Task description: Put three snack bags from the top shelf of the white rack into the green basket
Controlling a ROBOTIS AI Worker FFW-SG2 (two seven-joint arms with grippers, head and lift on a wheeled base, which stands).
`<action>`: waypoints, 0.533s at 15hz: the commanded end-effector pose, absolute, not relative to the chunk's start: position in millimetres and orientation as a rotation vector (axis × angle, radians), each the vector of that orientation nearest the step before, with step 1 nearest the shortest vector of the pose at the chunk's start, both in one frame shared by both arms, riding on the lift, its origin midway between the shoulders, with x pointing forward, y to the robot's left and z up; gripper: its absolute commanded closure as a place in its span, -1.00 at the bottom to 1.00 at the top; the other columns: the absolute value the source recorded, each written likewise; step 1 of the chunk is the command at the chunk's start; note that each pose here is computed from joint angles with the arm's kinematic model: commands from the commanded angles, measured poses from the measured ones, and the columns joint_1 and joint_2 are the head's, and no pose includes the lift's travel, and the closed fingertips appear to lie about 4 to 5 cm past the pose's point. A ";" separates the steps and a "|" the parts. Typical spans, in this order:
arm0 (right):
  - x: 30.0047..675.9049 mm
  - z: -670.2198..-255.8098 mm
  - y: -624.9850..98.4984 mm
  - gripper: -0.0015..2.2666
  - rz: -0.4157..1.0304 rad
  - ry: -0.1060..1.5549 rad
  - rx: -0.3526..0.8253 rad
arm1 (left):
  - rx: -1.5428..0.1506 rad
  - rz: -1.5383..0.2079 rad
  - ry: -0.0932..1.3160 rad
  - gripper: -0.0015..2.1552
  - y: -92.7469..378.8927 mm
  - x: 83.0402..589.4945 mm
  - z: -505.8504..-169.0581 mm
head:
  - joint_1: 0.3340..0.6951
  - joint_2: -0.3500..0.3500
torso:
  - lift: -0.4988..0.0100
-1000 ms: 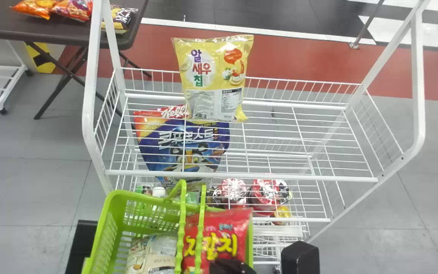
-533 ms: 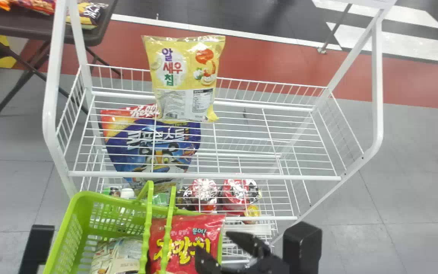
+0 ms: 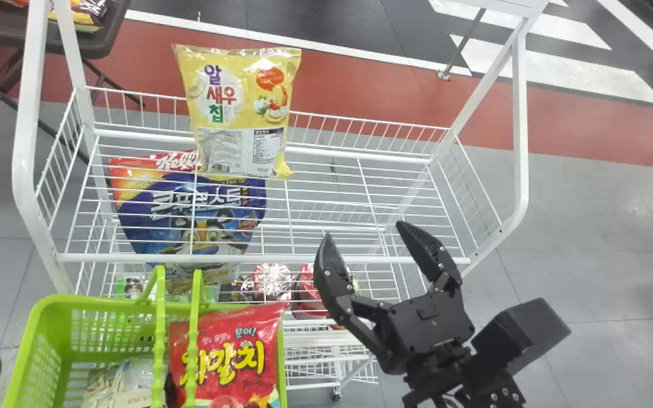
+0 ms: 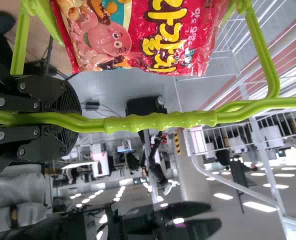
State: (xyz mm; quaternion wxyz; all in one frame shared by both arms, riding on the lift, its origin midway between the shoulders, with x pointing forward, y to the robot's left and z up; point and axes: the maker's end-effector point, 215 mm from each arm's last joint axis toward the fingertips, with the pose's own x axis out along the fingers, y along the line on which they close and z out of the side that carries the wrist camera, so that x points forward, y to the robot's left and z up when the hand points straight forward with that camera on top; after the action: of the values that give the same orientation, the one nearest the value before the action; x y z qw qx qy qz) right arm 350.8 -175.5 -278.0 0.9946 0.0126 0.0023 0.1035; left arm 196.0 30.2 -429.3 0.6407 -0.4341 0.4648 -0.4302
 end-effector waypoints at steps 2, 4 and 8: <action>353.8 -268.0 -168.3 -0.97 0.190 -0.031 0.036 | -1.057 -0.967 1.064 0.41 31.1 182.8 -434.4 | 1.00 -0.89 | 0.96; 355.6 -275.4 -169.3 -0.97 0.180 -0.013 0.043 | -1.071 -0.953 1.056 0.41 32.9 179.3 -443.2 | 1.00 -0.87 | 0.96; 358.1 -306.7 -181.6 -0.97 0.155 0.094 0.027 | -1.054 -0.955 1.075 0.41 31.8 174.2 -451.5 | 1.00 -0.89 | 0.96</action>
State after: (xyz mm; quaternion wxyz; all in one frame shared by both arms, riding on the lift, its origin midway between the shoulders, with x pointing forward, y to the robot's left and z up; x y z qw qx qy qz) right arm 357.8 -178.3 -299.3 0.9960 0.0153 0.0334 0.0814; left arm 175.9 33.5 -448.5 0.6273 -0.4660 0.4648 -0.4164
